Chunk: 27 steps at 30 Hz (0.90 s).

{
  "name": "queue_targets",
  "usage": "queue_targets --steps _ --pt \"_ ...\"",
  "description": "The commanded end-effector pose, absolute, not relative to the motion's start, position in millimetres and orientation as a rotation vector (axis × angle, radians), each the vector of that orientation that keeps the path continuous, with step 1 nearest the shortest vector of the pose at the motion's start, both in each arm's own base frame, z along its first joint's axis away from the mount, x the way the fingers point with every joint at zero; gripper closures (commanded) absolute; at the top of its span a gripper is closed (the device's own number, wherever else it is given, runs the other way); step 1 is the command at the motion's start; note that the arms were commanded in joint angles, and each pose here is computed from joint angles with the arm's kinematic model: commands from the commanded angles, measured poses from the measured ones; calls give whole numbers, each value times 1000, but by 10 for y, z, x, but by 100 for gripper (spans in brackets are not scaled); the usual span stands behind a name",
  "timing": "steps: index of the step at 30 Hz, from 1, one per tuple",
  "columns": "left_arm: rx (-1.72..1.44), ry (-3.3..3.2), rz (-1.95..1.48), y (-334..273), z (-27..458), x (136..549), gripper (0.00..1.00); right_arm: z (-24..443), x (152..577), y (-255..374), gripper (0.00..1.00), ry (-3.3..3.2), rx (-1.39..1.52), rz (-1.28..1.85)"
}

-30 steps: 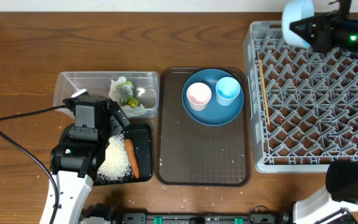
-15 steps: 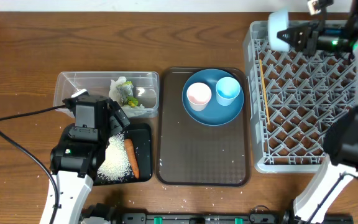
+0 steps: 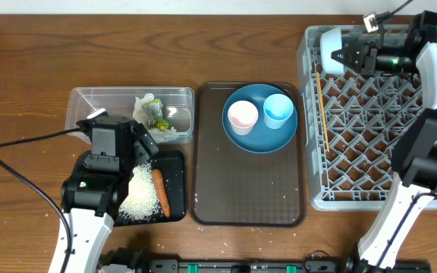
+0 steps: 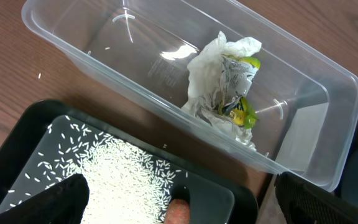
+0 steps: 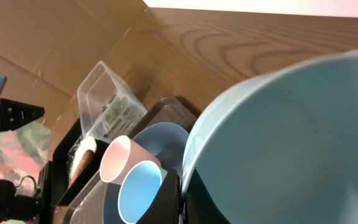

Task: Sort waste into correct bins and load items into the dishwasher rack
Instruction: 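Lower the bowl into the rack and open the right gripper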

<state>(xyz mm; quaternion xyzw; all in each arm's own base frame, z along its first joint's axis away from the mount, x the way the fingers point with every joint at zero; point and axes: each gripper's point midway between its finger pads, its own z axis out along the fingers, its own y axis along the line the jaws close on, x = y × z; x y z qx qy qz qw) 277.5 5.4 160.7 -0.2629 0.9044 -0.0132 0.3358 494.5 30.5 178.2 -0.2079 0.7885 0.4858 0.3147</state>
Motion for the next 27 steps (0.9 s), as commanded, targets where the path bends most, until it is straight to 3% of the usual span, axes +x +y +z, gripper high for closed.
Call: queue_targets --steps 1,14,27 --pt "-688 2336 -16 97 1673 2782 2 1734 4951 170 99 2107 -540 1234" --pt "-688 2336 -16 97 1673 2782 2 1524 4835 -13 99 2271 -474 1176" --pt "-688 2336 -16 97 1673 2782 2 1390 4717 -404 99 2431 -232 1155"
